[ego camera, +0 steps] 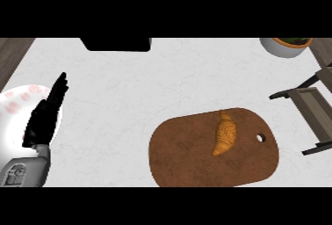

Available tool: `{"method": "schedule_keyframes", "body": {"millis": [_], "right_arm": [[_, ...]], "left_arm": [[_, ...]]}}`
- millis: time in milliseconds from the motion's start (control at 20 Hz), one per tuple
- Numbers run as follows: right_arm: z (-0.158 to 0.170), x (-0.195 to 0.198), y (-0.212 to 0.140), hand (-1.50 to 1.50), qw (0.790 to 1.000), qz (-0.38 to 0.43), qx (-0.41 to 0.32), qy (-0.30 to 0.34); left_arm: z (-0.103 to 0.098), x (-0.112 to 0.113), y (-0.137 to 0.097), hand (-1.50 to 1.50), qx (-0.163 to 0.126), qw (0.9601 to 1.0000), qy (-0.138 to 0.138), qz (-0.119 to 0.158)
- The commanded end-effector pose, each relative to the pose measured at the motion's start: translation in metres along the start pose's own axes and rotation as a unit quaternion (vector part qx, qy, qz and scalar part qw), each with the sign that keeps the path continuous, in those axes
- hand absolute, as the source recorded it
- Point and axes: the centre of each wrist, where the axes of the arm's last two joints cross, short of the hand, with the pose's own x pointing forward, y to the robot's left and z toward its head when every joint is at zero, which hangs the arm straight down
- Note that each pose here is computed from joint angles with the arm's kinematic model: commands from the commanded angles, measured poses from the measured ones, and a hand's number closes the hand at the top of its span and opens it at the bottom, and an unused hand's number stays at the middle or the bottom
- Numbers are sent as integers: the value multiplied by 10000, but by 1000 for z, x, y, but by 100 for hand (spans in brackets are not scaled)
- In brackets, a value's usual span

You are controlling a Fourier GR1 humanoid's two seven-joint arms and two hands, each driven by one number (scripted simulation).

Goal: Pick the sweet potato from the cutting board and place it in the tiered basket

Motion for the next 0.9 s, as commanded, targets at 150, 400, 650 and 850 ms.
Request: {"method": "schedule_keyframes", "body": {"millis": [150, 400, 650, 850], "right_arm": [[-13, -33, 27, -150, 9875, -1112, 797, 779], [-13, -49, 50, -150, 9848, -1490, 584, 668], [-10, -51, 21, -150, 9737, -2195, -71, 603], [7, -67, -7, -150, 9675, -2398, -619, 504]], "left_arm": [[2, -5, -7, 0, 46, 10000, 44, -25], [-2, 10, 3, 0, -19, 10000, -8, 2], [-2, 2, 9, 0, 21, 10000, 25, 10], [0, -13, 4, 0, 16, 10000, 59, 24]]}}
